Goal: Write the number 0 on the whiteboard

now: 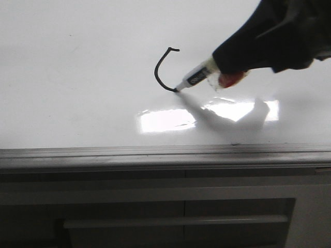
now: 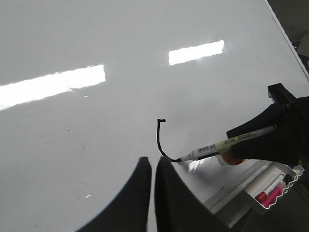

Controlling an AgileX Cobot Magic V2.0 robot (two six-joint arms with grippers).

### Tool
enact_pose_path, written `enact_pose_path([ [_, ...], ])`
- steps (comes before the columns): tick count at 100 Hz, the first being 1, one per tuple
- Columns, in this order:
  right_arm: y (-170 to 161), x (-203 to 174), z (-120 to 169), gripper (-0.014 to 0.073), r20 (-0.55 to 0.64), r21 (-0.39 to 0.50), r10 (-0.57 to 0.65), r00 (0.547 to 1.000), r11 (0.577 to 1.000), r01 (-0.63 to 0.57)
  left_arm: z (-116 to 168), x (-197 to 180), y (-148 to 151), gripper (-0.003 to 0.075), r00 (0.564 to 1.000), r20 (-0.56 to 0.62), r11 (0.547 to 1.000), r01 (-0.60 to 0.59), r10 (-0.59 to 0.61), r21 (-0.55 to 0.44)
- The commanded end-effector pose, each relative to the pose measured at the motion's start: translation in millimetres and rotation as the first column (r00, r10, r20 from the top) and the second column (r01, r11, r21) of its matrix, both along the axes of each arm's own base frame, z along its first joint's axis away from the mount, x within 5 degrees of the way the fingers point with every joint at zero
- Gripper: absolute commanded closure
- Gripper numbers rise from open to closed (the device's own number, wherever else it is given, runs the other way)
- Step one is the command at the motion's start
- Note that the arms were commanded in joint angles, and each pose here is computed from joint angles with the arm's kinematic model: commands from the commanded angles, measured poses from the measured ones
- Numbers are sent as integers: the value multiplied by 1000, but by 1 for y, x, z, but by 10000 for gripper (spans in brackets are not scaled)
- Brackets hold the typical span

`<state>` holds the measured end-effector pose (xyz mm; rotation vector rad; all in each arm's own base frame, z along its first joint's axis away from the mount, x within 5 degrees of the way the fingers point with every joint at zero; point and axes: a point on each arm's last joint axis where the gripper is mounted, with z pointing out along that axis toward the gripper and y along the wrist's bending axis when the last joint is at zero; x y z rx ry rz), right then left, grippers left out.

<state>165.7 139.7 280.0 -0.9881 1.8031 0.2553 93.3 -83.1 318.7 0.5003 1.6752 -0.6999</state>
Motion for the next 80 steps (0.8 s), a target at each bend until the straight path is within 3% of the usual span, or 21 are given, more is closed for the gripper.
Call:
enact_pose_path([
  [1,-13,-1,8,642,-26,0,-53,998,999,53,14,2,3,740,998,39,997,-42,44,-65],
  [33,-49,7,31,642,42,60,-222,974,974,219,14,2,3,740,998,38,997,-42,44,-66],
  [48,-46,13,49,642,103,111,-227,968,970,215,14,2,3,740,998,36,997,-42,44,-68],
  [80,-17,31,51,643,73,85,-150,986,986,144,14,2,3,740,998,36,997,-42,44,-68],
])
